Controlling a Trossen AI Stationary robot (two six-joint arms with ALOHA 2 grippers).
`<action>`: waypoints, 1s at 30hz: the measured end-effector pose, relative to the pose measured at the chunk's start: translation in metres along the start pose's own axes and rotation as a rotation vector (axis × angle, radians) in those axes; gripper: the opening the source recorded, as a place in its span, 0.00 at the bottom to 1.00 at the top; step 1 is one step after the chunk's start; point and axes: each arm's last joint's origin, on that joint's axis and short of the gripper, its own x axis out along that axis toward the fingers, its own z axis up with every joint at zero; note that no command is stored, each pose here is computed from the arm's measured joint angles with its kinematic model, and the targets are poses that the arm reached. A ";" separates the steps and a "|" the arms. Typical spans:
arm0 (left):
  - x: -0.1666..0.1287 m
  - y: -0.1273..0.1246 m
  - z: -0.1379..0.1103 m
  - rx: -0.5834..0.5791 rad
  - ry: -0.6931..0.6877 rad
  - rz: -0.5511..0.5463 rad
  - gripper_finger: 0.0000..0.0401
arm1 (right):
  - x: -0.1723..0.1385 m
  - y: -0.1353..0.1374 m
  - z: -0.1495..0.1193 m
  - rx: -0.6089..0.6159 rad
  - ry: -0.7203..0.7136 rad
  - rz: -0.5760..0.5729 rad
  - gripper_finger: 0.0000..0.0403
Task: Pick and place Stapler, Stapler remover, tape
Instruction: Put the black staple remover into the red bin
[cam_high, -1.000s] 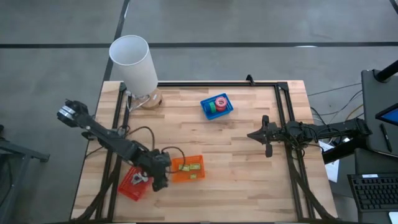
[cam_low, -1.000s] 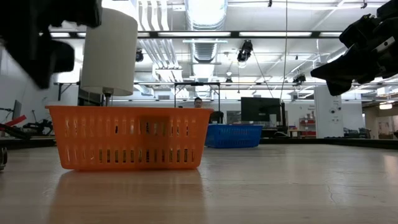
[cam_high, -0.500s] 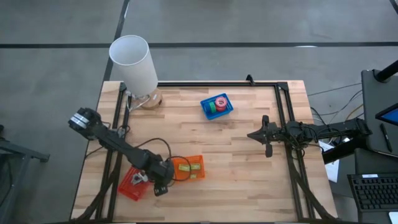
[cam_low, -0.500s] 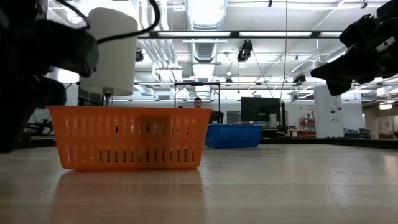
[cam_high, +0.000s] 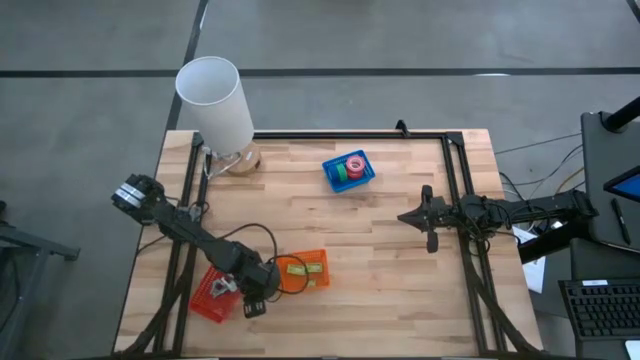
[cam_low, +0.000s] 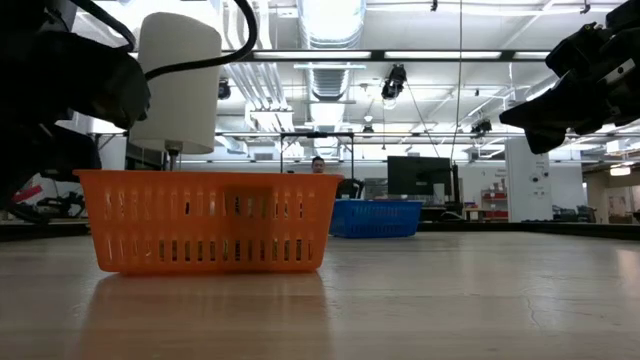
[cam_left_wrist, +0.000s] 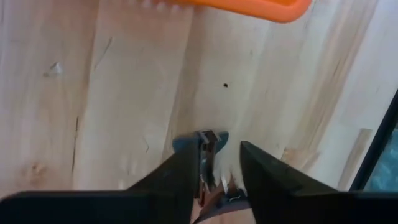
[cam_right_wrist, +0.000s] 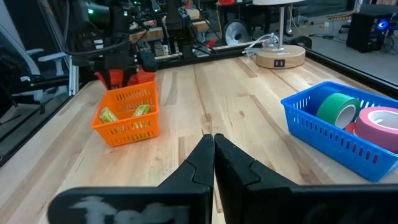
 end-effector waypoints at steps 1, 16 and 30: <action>0.000 0.000 0.000 0.007 0.000 0.000 0.27 | 0.000 0.000 0.000 0.000 0.000 0.000 0.02; -0.010 -0.009 0.008 0.098 -0.027 -0.045 0.02 | 0.000 0.000 0.000 0.000 0.000 0.000 0.02; -0.046 -0.007 0.006 0.103 -0.075 -0.070 0.02 | 0.000 0.000 0.000 0.000 0.000 0.000 0.02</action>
